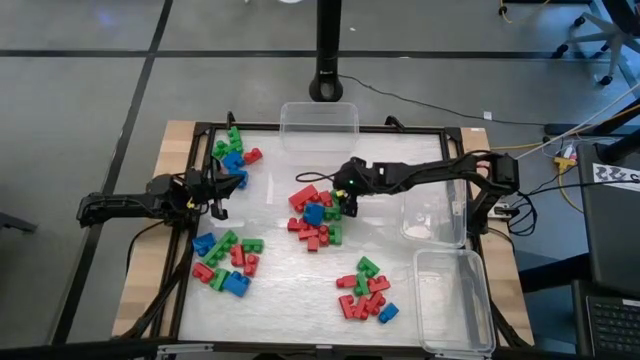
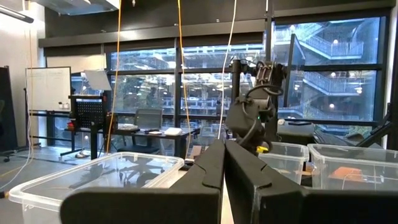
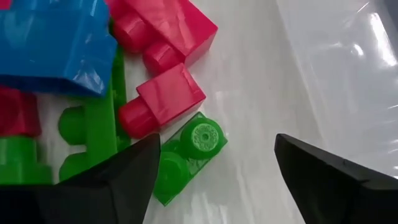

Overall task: Sort blocks
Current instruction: Put the green game piece into the top transparent bin

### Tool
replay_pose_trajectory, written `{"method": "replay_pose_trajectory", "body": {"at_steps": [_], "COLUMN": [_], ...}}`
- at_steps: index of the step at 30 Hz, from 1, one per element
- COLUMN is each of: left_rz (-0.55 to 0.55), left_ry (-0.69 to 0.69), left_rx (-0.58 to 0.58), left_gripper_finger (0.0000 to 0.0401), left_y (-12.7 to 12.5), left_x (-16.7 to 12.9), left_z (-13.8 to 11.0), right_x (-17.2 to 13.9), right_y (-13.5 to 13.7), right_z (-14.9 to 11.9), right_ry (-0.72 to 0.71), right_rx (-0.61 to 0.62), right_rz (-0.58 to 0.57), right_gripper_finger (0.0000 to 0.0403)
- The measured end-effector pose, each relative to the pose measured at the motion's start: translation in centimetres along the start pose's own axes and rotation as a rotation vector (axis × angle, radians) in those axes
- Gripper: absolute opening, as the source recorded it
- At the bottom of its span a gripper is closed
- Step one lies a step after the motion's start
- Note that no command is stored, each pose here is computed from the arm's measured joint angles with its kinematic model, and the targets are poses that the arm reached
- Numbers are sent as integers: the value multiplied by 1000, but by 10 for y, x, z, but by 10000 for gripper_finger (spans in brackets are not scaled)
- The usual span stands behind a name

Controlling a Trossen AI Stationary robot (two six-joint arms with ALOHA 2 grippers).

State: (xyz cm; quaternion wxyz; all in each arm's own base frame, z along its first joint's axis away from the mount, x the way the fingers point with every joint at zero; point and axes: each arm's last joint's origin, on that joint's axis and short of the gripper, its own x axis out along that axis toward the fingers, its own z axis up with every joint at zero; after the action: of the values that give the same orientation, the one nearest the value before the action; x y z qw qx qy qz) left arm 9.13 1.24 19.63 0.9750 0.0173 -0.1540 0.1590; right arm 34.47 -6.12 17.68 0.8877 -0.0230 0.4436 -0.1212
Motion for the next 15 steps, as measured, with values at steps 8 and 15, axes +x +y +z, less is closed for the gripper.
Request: {"method": "replay_pose_trajectory", "body": {"at_steps": [8, 15], "left_rz": [0, 0], "left_ry": [4, 6], "left_rx": [3, 12], "left_gripper_finger": [1, 1], "left_y": [0, 0], "left_x": [0, 0], "left_z": [0, -1], "right_x": [6, 9], "right_y": [2, 2], "right_z": [-9, -18], "right_ry": [-46, -28], "right_rx": [46, 68], "right_rz": [1, -9], "right_gripper_finger": [314, 314]}}
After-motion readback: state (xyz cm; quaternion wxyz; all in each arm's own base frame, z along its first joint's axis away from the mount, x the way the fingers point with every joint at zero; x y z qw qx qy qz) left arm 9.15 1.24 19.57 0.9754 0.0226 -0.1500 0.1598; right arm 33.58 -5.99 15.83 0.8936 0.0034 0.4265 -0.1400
